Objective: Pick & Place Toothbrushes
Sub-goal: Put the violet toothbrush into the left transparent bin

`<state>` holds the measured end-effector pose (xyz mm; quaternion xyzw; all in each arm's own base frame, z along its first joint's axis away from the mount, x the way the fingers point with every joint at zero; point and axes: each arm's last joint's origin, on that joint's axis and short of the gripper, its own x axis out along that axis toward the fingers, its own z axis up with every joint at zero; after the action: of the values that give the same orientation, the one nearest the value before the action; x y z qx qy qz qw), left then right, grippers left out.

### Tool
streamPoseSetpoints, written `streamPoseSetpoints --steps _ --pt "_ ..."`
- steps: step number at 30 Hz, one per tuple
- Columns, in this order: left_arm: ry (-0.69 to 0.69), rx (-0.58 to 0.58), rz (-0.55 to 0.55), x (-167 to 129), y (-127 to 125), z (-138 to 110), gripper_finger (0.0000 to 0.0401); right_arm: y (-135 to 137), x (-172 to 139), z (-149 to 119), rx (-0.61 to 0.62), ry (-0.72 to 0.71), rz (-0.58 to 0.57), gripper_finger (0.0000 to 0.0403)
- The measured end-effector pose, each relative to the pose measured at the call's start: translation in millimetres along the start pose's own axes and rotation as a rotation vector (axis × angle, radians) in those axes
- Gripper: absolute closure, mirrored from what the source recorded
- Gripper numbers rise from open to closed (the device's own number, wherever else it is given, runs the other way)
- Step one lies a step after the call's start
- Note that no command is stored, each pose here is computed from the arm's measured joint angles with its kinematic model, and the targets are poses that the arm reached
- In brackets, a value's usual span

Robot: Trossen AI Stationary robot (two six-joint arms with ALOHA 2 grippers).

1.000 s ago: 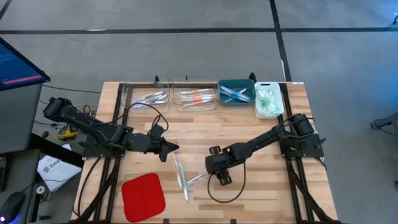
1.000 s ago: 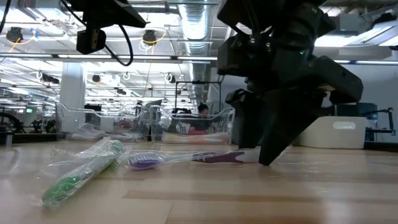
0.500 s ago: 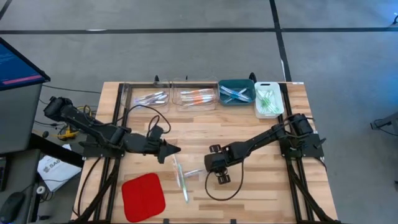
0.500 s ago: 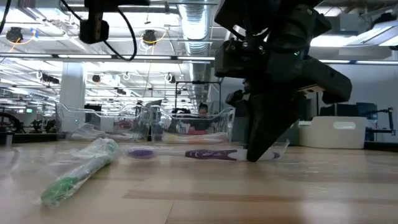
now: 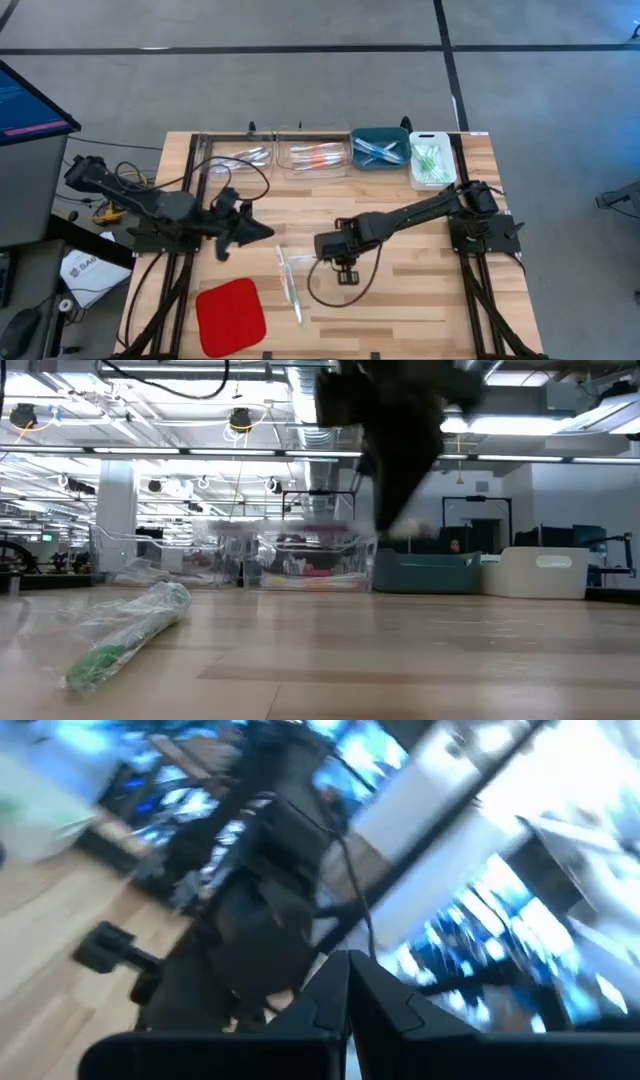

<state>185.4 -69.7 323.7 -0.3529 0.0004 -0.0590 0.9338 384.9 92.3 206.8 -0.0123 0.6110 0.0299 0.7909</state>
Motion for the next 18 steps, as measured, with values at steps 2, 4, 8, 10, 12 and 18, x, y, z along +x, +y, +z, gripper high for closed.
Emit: streamPoseSetpoints --steps 2,4,8,10,12,18 --pt "0.026 0.083 -0.044 -4 -2 2 0.0399 -3 -16 7 0.048 -0.003 -0.002 0.0394" --pt "0.077 0.203 -0.063 -6 -1 -1 0.0399 -7 -32 13 0.1 0.005 -0.006 0.0394" --pt "0.255 0.347 0.068 -5 8 -13 0.0399 -12 -61 21 0.206 -0.001 -0.015 0.0394" --pt "0.406 0.373 0.197 0 18 -20 0.0399 -12 -72 22 0.251 0.006 -0.035 0.0394" --pt "0.517 0.354 0.28 11 24 -22 0.0399 -13 -81 21 0.283 0.017 -0.045 0.0394" --pt "0.508 0.544 0.216 48 4 -4 0.0399 -15 -85 17 0.294 0.054 -0.076 0.0394"
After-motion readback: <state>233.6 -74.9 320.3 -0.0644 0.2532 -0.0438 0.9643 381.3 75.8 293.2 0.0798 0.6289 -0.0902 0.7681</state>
